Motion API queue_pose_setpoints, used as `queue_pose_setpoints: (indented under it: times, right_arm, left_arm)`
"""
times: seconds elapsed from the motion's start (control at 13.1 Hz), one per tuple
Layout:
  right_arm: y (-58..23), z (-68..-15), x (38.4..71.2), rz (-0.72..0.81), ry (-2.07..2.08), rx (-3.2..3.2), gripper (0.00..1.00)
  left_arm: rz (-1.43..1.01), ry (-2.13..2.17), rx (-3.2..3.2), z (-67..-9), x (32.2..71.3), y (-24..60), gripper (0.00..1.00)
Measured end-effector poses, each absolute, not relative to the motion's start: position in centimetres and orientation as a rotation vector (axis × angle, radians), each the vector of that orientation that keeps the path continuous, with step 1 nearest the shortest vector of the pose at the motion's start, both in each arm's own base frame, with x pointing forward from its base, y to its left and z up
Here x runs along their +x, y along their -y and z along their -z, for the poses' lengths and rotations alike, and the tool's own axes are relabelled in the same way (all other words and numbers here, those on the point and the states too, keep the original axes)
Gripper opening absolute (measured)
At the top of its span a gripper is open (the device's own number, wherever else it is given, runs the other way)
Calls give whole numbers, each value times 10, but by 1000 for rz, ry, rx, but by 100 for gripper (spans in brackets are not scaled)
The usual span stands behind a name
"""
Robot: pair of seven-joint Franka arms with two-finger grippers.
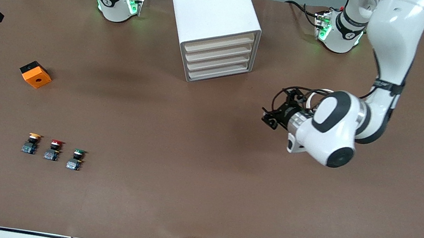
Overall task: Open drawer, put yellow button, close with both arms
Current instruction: 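Reach the left gripper to the white cabinet's drawer handle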
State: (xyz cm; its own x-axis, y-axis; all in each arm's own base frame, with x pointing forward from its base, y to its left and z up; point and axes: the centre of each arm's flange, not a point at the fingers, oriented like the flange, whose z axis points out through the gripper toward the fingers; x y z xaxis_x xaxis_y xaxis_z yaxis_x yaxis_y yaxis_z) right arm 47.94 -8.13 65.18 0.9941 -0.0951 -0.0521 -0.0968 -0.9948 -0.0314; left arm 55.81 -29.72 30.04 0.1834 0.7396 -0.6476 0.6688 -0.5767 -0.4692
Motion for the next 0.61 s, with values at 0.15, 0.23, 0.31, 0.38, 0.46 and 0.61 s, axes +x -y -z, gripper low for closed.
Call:
queue_pose_setpoints:
  times: [0.15,0.23,0.31,0.38,0.46,0.61]
  right_arm:
    - [91,-645,484,-98,-179,-3100,100]
    - [94,-633,491,-131,-185,-3096,100]
    - [97,-615,503,-170,-188,-3092,100]
    - [100,-597,519,-180,-190,-3094,100]
    - [104,-583,534,-172,-193,-3097,100]
    - [114,-553,559,-167,-212,-3100,100]
  left_arm:
    - [-1447,1475,-2104,-279,544,315,100]
    - [-1466,1483,-1984,-269,534,324,100]
    - [-1492,1486,-1876,-262,525,332,100]
    - [-1530,1484,-1771,-257,518,339,100]
    - [-1572,1470,-1651,-253,510,343,100]
    - [-1615,1433,-1449,-242,497,348,100]
